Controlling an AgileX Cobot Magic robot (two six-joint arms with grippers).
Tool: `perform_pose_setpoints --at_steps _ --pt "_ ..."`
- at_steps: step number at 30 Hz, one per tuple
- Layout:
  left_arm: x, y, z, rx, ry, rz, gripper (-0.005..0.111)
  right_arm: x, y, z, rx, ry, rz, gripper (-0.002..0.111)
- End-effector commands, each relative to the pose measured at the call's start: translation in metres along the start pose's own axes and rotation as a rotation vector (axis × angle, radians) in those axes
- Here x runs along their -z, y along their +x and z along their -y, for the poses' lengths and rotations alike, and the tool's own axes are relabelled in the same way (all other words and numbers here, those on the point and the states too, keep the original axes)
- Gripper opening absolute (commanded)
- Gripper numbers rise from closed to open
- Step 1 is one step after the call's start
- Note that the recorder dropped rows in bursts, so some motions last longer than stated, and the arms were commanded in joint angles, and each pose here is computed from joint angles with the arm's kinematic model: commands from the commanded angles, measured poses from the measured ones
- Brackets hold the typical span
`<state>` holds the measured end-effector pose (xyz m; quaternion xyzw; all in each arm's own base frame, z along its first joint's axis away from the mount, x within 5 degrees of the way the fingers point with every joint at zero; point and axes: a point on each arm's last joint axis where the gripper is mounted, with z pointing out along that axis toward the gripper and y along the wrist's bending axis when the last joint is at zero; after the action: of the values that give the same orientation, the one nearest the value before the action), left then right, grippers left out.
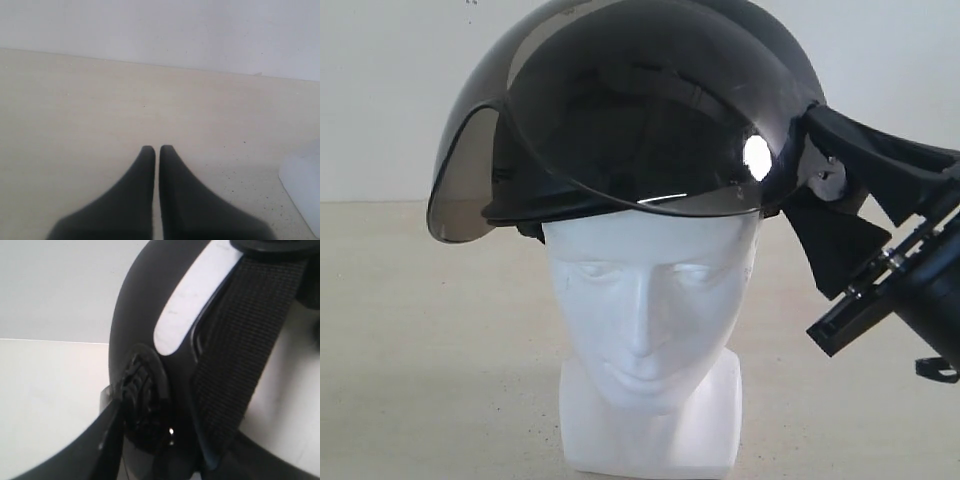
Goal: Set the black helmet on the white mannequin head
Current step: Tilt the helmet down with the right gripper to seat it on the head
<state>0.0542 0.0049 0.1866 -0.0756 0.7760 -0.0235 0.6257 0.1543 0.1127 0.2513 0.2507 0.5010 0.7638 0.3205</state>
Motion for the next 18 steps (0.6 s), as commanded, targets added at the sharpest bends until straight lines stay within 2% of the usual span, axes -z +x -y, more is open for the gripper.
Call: perform_pose_setpoints --at_steps 1,18 --pt "-0.0002 0.0007 -0.0001 0.001 -0.001 0.003 0.004 0.0133 -0.0044 0.0141 0.027 0.111 0.049 0.0" --pt "-0.0002 0.0007 -0.0001 0.001 -0.001 0.003 0.004 0.0132 -0.0018 0.0145 0.041 0.115 0.02 0.0"
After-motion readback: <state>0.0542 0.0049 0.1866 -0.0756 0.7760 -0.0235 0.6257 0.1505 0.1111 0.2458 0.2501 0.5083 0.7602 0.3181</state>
